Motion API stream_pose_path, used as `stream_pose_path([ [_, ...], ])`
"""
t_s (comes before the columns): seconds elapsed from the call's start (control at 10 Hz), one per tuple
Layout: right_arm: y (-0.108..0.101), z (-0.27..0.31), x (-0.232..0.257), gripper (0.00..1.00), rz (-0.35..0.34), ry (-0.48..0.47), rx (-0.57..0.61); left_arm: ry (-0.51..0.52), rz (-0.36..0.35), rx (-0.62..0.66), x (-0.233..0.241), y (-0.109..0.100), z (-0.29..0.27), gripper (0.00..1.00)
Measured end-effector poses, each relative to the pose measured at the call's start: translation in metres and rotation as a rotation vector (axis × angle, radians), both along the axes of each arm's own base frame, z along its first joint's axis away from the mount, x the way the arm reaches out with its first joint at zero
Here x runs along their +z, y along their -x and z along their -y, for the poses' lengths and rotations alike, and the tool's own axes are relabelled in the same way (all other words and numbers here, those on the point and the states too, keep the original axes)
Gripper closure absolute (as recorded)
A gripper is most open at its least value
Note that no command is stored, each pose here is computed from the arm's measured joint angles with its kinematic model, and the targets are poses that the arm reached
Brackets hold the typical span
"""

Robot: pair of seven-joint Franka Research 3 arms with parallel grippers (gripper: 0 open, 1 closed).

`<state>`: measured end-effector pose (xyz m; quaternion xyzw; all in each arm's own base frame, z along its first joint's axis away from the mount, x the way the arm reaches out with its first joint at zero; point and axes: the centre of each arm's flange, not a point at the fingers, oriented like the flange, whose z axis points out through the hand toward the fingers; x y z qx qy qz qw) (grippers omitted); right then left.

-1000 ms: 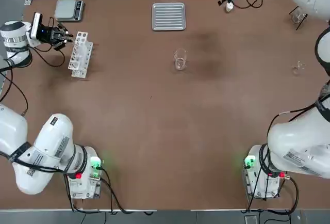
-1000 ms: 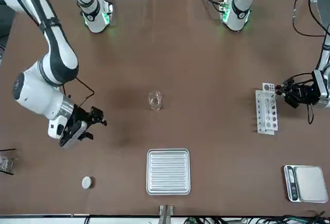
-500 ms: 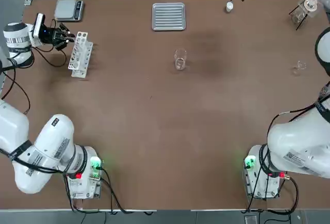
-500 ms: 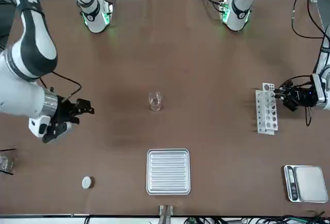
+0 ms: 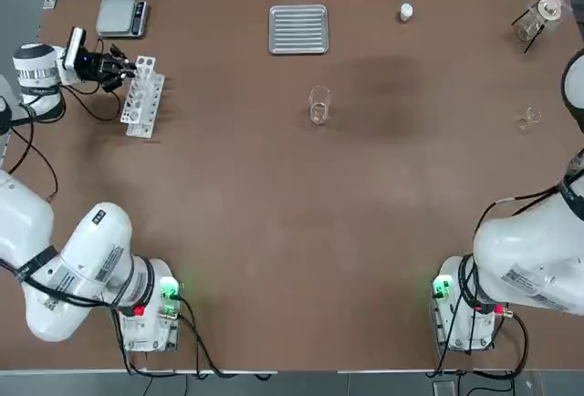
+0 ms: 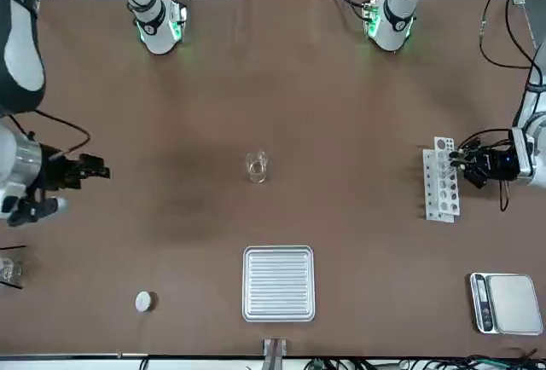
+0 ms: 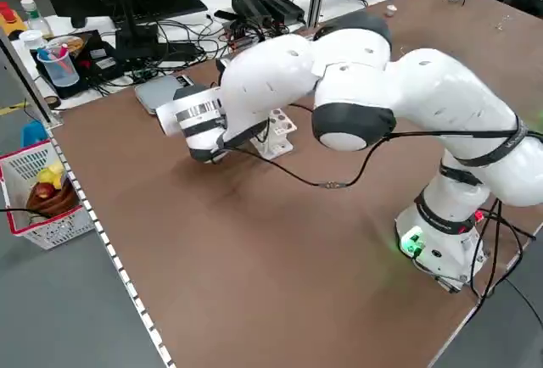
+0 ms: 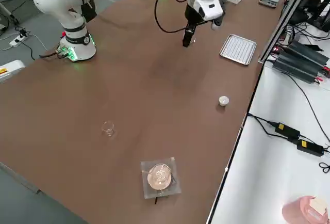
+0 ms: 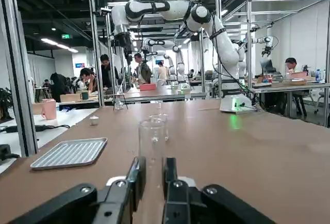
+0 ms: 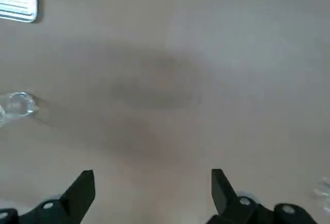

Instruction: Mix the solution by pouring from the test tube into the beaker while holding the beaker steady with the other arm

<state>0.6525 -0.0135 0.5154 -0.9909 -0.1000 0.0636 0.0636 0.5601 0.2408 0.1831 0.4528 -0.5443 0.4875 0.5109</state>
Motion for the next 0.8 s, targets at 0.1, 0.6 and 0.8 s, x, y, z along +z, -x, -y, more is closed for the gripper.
stream_pose_path([
  [0.1,0.004,0.02,0.008,0.0,0.01,0.013,0.011,-0.007,-0.006,0.002,-0.004,-0.001,-0.001,0.78],
  [0.6,0.036,0.098,0.052,0.0,0.031,0.039,0.0,-0.003,-0.025,0.001,-0.022,-0.003,0.001,0.78],
  [0.8,0.046,0.09,0.064,0.0,0.011,0.045,0.016,-0.006,-0.03,0.006,-0.027,-0.003,0.002,0.78],
])
